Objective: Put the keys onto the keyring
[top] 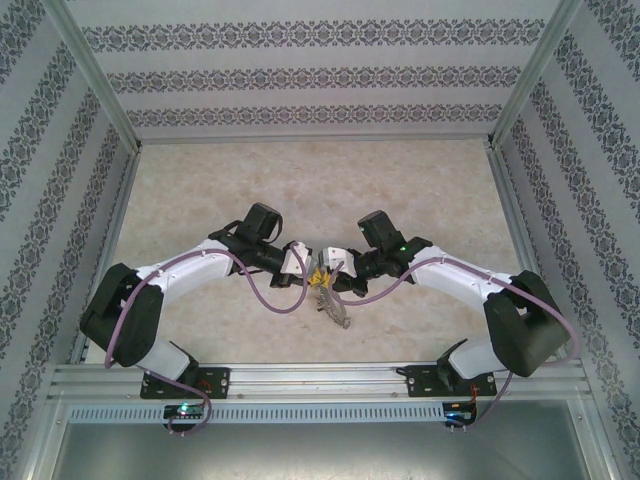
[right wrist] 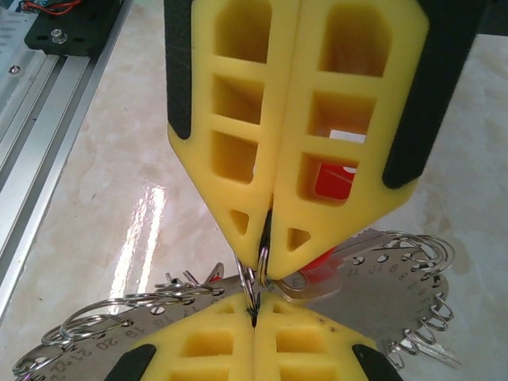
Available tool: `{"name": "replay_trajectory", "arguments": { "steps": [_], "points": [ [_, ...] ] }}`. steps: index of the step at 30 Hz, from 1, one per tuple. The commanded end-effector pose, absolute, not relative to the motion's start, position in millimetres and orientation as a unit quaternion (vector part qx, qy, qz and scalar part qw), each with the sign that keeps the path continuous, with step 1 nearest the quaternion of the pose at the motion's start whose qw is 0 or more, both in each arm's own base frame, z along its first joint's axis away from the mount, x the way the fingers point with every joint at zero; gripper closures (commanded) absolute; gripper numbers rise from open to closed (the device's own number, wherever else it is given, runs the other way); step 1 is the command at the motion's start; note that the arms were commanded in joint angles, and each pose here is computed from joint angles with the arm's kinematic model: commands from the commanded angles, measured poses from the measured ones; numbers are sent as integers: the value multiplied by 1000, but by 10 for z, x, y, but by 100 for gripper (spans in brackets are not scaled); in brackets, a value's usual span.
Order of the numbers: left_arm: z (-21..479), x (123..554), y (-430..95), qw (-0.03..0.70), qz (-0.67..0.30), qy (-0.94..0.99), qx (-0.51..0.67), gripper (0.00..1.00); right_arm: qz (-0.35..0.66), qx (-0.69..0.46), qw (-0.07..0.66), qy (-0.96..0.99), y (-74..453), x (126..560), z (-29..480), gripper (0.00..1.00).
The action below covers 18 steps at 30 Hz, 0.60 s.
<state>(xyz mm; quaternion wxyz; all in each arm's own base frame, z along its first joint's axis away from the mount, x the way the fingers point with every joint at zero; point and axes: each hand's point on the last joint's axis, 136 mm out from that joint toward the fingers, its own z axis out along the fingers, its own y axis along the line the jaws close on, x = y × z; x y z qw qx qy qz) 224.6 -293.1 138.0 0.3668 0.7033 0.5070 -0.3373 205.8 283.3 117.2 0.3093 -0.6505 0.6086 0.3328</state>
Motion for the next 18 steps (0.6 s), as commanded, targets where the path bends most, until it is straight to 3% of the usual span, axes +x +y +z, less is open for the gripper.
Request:
{"name": "replay_trajectory", "arguments": {
  "steps": [1,18],
  "points": [
    [1331,2086,-2937,355,-338,494,718,100,331,-656,337,588,2893,2167,1323,100],
    [1229,2058,-2892,345,-329,504,720,100,318,-651,338,601,2870,2231,1266,100]
  ]
}}
